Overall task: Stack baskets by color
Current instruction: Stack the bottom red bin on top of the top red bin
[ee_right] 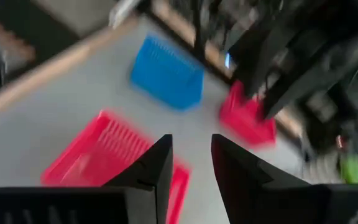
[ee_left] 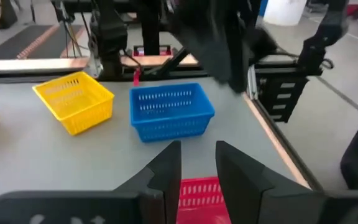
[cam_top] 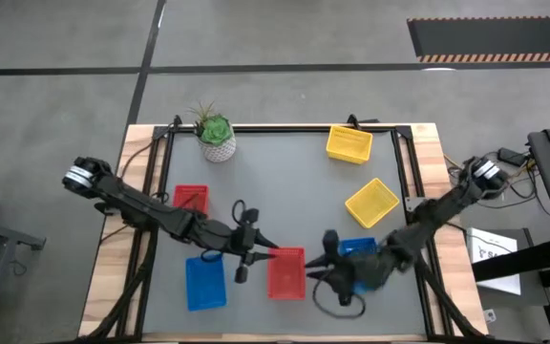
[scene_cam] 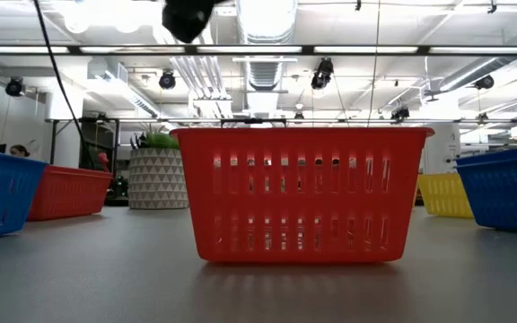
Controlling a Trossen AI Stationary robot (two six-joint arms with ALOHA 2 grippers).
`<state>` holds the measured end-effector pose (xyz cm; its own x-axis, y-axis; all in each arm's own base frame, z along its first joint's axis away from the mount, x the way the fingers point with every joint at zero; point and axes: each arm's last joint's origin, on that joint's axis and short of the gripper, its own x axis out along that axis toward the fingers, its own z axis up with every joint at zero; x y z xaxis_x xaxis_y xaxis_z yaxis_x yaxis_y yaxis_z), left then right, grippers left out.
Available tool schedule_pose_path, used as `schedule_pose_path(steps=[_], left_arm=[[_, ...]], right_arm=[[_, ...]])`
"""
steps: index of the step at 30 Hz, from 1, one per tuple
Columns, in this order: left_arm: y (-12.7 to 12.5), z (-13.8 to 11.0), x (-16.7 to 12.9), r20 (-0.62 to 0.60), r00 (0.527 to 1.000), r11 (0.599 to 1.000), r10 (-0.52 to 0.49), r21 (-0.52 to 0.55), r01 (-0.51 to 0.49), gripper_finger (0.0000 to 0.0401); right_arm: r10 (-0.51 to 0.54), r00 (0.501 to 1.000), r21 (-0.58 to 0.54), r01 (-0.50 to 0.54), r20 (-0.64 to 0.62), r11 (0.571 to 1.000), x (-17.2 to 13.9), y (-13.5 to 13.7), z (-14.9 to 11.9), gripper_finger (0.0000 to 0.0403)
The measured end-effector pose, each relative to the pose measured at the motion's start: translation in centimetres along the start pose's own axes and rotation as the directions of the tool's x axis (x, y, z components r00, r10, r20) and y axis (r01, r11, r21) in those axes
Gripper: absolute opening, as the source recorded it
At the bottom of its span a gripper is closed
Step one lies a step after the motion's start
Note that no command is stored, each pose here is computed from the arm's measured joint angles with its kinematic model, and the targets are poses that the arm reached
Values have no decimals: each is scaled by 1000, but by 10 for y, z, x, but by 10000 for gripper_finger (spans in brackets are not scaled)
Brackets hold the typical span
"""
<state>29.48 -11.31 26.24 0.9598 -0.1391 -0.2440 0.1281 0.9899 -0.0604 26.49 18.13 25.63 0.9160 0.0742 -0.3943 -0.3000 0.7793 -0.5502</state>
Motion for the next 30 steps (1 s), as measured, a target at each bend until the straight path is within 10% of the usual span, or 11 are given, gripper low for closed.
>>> schedule_pose_path(steps=[5,13,30], left_arm=[[-11,7,19,-8,1000,999,-14,-49,14,84],[-34,26,38,-232,973,985,-10,-167,-29,84],[-100,11,98,-523,840,979,-147,-200,46,65]], right_arm=[[69,966,79,-91,248,993,-9,-33,-35,91],[-19,956,217,-47,293,975,-29,-46,-90,67],[-186,901,222,104,391,970,-82,-61,-99,54]])
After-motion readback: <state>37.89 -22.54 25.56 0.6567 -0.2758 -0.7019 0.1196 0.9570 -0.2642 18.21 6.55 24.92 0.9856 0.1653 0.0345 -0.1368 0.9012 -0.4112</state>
